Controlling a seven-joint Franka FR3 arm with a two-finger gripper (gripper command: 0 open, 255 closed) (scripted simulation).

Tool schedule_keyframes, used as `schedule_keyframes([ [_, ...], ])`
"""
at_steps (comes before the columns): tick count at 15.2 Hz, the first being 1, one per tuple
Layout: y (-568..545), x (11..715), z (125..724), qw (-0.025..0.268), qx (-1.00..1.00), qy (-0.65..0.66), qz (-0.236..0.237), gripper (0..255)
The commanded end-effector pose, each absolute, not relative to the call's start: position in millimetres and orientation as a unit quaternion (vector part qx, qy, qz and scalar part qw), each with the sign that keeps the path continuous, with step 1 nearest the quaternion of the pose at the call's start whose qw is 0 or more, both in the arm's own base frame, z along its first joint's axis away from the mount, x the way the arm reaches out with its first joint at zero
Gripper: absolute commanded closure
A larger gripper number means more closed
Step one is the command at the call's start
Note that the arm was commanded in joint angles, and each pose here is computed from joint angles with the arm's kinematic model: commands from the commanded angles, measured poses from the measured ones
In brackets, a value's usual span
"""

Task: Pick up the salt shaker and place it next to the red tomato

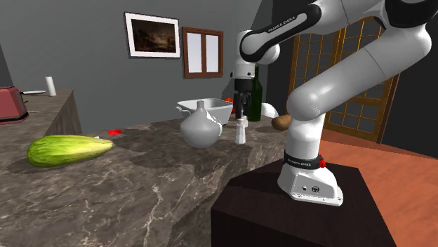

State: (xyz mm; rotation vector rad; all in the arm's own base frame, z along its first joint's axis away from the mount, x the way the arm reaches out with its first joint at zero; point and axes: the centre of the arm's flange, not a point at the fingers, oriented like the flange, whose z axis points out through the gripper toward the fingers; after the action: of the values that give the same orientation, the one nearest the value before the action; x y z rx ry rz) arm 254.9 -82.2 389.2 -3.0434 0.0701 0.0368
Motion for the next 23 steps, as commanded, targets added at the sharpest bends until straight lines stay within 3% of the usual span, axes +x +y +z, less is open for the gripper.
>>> schedule_keyframes([
  [1, -80, 254, 377, 0.049, -0.998, 0.023, 0.012, 0],
  [11, -79, 254, 364, 0.049, -0.998, 0.023, 0.012, 0],
  [12, -79, 254, 364, 0.049, -0.998, 0.023, 0.012, 255],
  [23, -79, 254, 374, 0.049, -0.998, 0.023, 0.012, 255],
])
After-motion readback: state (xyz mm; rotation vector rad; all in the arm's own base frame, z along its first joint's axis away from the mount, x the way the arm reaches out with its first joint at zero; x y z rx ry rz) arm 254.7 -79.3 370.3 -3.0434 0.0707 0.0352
